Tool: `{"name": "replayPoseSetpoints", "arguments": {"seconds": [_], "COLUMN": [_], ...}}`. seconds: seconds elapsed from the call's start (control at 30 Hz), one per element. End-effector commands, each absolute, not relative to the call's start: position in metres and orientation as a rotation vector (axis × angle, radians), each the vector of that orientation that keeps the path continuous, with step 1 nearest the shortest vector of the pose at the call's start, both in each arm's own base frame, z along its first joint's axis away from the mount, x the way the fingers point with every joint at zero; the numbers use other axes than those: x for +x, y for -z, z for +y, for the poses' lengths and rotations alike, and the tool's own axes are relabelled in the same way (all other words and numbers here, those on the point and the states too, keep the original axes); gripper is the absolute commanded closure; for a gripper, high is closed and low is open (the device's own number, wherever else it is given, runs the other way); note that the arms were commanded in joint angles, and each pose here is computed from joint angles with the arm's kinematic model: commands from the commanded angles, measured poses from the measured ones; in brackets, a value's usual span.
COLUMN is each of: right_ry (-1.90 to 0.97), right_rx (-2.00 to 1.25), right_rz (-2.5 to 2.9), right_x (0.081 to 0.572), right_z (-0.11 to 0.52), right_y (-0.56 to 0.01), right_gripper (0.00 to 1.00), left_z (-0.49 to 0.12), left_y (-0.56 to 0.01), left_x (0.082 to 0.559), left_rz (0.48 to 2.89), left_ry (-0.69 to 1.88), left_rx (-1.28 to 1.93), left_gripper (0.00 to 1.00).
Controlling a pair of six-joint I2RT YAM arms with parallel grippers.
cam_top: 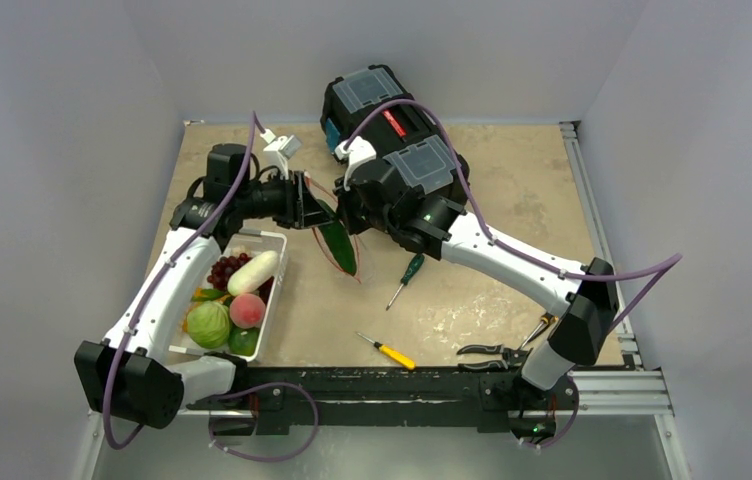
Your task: Place the food in the zip-top bag and seal the zipper
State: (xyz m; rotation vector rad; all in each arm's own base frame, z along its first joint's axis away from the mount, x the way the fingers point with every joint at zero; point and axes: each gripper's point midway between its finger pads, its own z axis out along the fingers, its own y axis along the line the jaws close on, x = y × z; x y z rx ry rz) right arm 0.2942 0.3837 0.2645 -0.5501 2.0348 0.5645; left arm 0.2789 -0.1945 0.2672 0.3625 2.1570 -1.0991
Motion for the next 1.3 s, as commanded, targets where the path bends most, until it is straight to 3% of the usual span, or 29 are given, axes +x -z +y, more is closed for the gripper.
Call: {"name": "replayPoseSetpoints", "arguments": {"seconds": [0.0,0.57,0.6,0.73,0.83,1.0,1.27], "right_ry": [-0.690,-0.708,-0.708,-0.706,-0.702,-0.697,-0.698], "right_rx": [-0.535,-0.535,-0.536,-0.531,-0.532,-0.536,-0.529], "right_rz": [1.968,1.978,1.979,1.975,1.977,1.988,1.994], "right_x": [0.286,0.285,0.285,0.285,0.284,0.284,0.284], "right_z": [0.401,0.405,0.405,0.403,0.402,0.402,0.401], "right_y": [-0.288,-0.289,-0.289,-0.290,-0.289,-0.283,-0.281], "right_gripper": [1.00,1.00,1.00,1.00,1.00,1.00,1.00], "left_z": [-0.195,-0.201,-0.199,-0.192,-0.185,-0.169,-0.142], "left_y": [-0.264,-0.262,-0.260,-0.262,-0.268,-0.283,-0.295], "left_x": [0.283,0.279,0.279,0.281,0.280,0.278,0.281], "left_rz": [2.136,2.151,2.160,2.157,2.128,2.044,1.974], "left_ry": [1.018,1.034,1.019,0.958,0.898,0.783,0.614], "left_rx": [0.412,0.422,0.417,0.404,0.392,0.367,0.277], "left_gripper": [1.00,0.98,0.91,0.44,0.29,0.23,0.24]}}
